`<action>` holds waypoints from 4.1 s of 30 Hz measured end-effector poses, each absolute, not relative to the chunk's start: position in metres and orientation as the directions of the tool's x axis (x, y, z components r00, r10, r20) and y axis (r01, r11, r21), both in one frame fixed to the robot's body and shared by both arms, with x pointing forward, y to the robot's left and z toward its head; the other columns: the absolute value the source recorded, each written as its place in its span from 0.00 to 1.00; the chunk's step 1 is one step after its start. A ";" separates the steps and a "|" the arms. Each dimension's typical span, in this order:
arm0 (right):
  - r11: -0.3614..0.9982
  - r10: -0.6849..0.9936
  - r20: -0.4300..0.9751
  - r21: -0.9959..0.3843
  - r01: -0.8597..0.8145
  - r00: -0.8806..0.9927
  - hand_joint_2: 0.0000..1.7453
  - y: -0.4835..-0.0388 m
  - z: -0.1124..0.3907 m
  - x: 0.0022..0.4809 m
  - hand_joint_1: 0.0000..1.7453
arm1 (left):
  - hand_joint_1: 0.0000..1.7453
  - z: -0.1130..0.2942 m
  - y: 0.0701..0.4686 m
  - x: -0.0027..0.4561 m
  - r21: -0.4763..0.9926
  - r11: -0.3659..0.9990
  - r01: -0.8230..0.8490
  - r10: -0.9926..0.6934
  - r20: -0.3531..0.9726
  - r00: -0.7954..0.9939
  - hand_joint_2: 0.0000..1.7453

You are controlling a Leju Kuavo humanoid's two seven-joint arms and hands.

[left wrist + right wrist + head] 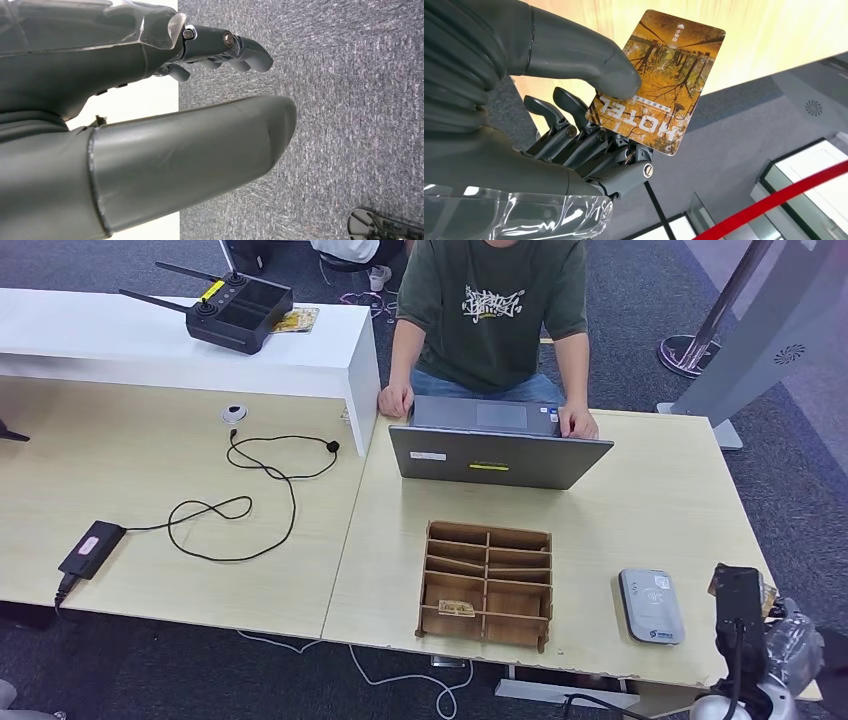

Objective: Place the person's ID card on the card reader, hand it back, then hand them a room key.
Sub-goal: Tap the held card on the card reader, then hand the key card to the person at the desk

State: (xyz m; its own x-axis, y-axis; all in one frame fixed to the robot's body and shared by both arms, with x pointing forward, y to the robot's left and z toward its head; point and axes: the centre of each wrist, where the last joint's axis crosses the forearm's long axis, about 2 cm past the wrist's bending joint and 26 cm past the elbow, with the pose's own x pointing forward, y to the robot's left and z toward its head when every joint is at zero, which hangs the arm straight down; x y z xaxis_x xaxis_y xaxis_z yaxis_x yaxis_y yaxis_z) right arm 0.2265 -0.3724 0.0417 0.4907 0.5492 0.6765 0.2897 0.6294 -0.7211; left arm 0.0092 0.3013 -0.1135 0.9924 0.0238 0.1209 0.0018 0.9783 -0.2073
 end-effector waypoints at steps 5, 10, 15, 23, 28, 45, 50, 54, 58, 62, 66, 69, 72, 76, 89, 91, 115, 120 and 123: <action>0.658 0.539 0.670 -0.713 0.241 0.511 1.00 -0.370 0.041 0.224 1.00 | 0.00 -0.113 0.302 0.009 -0.207 0.978 0.002 0.023 0.118 0.993 0.00; 0.701 0.504 0.673 -0.685 0.198 0.541 1.00 -0.370 0.035 0.223 1.00 | 0.00 -0.113 0.303 0.009 -0.208 0.978 0.002 0.023 0.113 0.993 0.00; 0.765 0.454 0.682 -0.628 0.141 0.573 1.00 -0.373 0.027 0.225 1.00 | 0.00 -0.113 0.303 0.010 -0.213 0.977 0.002 0.022 0.111 0.994 0.00; 0.790 0.436 0.666 -0.606 0.097 0.606 1.00 -0.382 0.018 0.231 1.00 | 0.00 -0.113 0.306 0.010 -0.211 0.978 0.003 0.021 0.111 0.994 0.00; 0.783 0.442 0.631 -0.618 0.070 0.638 1.00 -0.386 0.017 0.239 1.00 | 0.00 -0.113 0.306 0.010 -0.210 0.978 0.005 0.019 0.111 0.994 0.00; 0.757 0.506 0.520 -0.650 -0.065 0.688 1.00 -0.389 0.017 0.250 1.00 | 0.00 -0.113 0.307 0.013 -0.207 0.978 0.017 0.006 0.110 0.994 0.00; 0.755 0.510 0.510 -0.651 -0.076 0.693 1.00 -0.392 0.016 0.251 1.00 | 0.00 -0.113 0.308 0.014 -0.205 0.978 0.026 -0.003 0.112 0.994 0.00; 0.756 0.510 0.510 -0.651 -0.077 0.693 1.00 -0.392 0.016 0.251 1.00 | 0.00 -0.113 0.309 0.014 -0.203 0.979 0.026 -0.003 0.112 0.994 0.00; 0.760 0.507 0.522 -0.646 -0.070 0.686 1.00 -0.393 0.016 0.250 1.00 | 0.00 -0.113 0.310 0.014 -0.202 0.979 0.026 -0.003 0.112 0.994 0.00; 0.769 0.493 0.571 -0.639 -0.022 0.657 1.00 -0.395 0.016 0.250 1.00 | 0.00 -0.113 0.310 0.014 -0.202 0.979 0.026 -0.003 0.113 0.994 0.00; 0.777 0.475 0.630 -0.628 0.044 0.614 1.00 -0.398 0.016 0.249 1.00 | 0.00 -0.113 0.310 0.014 -0.202 0.979 0.024 -0.001 0.115 0.993 0.00; 0.777 0.463 0.680 -0.620 0.109 0.568 1.00 -0.399 0.018 0.249 1.00 | 0.00 -0.113 0.309 0.014 -0.202 0.979 0.023 0.002 0.121 0.993 0.00; 0.775 0.454 0.735 -0.605 0.183 0.504 1.00 -0.398 0.023 0.251 1.00 | 0.00 -0.113 0.309 0.014 -0.202 0.979 0.022 0.004 0.126 0.992 0.00; 0.777 0.443 0.785 -0.577 0.251 0.432 1.00 -0.394 0.031 0.253 1.00 | 0.00 -0.113 0.307 0.014 -0.205 0.979 0.021 0.007 0.131 0.991 0.00; 0.689 0.510 0.779 -0.624 0.369 0.366 1.00 -0.391 0.043 0.256 1.00 | 0.00 -0.113 0.305 0.014 -0.202 0.979 0.021 0.006 0.131 0.991 0.00; 0.595 0.584 0.719 -0.694 0.404 0.376 1.00 -0.390 0.045 0.256 1.00 | 0.00 -0.113 0.304 0.014 -0.200 0.980 0.020 0.007 0.132 0.991 0.00; -0.196 0.905 0.008 -0.879 0.434 0.425 1.00 -0.363 0.088 0.285 1.00 | 0.00 -0.113 0.300 0.015 -0.203 0.979 0.017 0.012 0.143 0.990 0.00; -0.258 0.932 -0.093 -0.847 0.465 0.349 1.00 -0.376 0.102 0.296 1.00 | 0.00 -0.113 0.301 0.016 -0.202 0.979 0.018 0.010 0.136 0.991 0.00; -0.267 0.942 -0.119 -0.831 0.488 0.312 1.00 -0.374 0.109 0.304 1.00 | 0.00 -0.113 0.301 0.017 -0.201 0.979 0.020 0.008 0.136 0.991 0.00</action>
